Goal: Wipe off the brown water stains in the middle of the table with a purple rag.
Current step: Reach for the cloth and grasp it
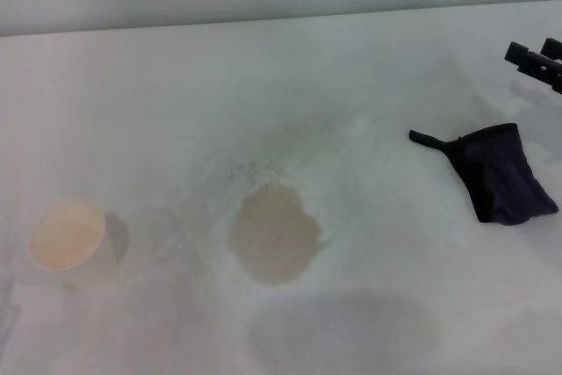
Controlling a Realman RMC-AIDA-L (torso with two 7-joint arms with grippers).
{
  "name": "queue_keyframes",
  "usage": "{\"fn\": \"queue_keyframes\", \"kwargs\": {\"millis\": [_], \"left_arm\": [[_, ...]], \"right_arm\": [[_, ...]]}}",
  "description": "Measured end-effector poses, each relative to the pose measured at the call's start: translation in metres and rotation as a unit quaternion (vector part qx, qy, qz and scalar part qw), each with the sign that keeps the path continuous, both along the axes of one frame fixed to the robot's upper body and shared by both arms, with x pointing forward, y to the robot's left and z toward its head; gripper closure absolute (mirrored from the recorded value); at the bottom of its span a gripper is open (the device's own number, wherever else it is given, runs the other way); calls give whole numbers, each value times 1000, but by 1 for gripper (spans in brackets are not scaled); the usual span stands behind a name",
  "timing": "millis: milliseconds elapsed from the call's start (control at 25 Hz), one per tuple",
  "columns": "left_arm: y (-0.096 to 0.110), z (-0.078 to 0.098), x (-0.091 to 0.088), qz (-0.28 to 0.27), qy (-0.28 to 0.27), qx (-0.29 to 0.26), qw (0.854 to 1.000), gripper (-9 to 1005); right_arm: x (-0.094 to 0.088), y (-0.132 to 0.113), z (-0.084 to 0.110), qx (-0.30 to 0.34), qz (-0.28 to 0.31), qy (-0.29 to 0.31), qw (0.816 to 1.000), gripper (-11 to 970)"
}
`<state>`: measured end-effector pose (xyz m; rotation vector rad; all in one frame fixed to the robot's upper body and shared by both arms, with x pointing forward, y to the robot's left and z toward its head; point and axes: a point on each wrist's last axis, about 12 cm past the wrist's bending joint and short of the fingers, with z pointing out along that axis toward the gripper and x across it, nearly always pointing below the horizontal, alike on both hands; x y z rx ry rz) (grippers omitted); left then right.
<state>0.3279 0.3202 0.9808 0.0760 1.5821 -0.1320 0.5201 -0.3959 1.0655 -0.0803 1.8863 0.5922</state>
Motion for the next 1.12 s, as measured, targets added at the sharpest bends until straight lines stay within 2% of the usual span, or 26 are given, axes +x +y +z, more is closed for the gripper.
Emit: {"fn": "queue_keyframes", "kwargs": {"millis": [160,280,360,520,720,880,1120], "left_arm": [[4,4,6,12,-17,-5,1000,112],[6,7,13,17,-29,-7,999,112],[10,12,22,17,-48,-8,999,112],[13,17,32,12,-65,-3,998,112],[18,23,44,16,-87,3,996,112],[21,29,52,11,-105,13,994,112],[26,34,60,5,-119,26,993,112]], "right_arm": [[13,-8,27,-37,22,70,997,103],[25,-5,52,-88,47,129,987,102],[32,3,66,-125,67,163,976,102],[45,35,92,-217,108,232,942,103],[61,95,100,-297,141,318,889,107],[69,124,97,-345,131,363,856,112],[71,137,90,-366,102,401,834,121]]}}
